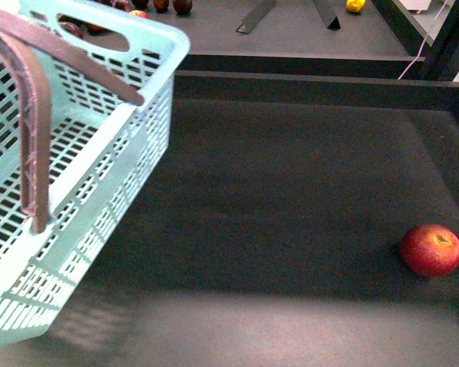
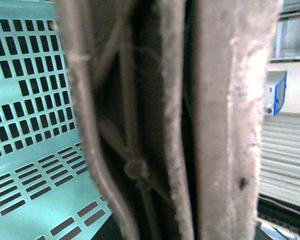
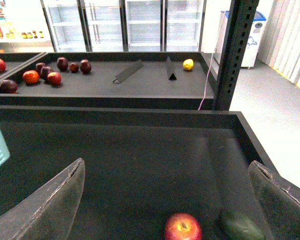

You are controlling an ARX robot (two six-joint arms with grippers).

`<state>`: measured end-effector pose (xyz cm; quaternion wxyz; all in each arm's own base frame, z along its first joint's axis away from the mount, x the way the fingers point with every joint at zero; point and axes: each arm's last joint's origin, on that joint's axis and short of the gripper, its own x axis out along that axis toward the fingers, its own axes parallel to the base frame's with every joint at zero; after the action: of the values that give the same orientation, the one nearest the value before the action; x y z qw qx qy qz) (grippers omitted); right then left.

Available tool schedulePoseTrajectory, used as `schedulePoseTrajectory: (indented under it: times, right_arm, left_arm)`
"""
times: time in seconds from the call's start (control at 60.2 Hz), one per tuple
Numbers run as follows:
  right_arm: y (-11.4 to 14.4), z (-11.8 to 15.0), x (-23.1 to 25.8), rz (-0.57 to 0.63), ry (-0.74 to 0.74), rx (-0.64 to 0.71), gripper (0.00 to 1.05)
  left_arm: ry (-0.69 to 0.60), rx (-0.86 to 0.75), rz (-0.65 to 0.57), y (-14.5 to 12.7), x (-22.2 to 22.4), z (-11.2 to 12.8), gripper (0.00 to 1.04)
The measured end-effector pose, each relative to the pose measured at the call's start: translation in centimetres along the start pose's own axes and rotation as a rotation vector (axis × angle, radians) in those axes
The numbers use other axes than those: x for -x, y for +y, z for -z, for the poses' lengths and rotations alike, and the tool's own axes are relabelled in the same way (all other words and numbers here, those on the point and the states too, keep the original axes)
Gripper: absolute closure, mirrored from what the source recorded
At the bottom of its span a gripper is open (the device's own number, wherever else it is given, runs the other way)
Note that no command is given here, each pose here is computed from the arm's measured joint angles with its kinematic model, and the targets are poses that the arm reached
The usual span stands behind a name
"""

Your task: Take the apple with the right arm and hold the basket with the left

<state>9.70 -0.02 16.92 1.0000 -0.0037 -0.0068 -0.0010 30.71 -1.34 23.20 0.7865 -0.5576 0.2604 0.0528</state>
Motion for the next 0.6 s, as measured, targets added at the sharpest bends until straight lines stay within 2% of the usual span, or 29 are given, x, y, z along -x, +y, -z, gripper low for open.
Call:
schedulePoseTrajectory:
  times: [0.1, 0.216, 0.349, 0.598]
  right_arm:
    - [0.0, 0.0, 0.0, 0.000, 0.000, 0.000, 0.09]
    - [0.0, 0.0, 0.0, 0.000, 0.000, 0.000, 0.09]
    - [0.0, 0.0, 0.0, 0.000, 0.000, 0.000, 0.09]
    - [0.0, 0.0, 0.0, 0.000, 0.000, 0.000, 0.09]
  left_arm:
    - [0.063, -0.065, 0.026, -2.1, -0.2, 2.3, 0.89]
    - [0.192, -0.181, 0.046, -5.1, 0.0, 6.6, 0.89]
    - [0.275, -0.279, 0.096, -7.9, 0.2, 10.6, 0.89]
    - [0.362, -0.357, 0.114, -9.1, -0.4, 14.8, 0.89]
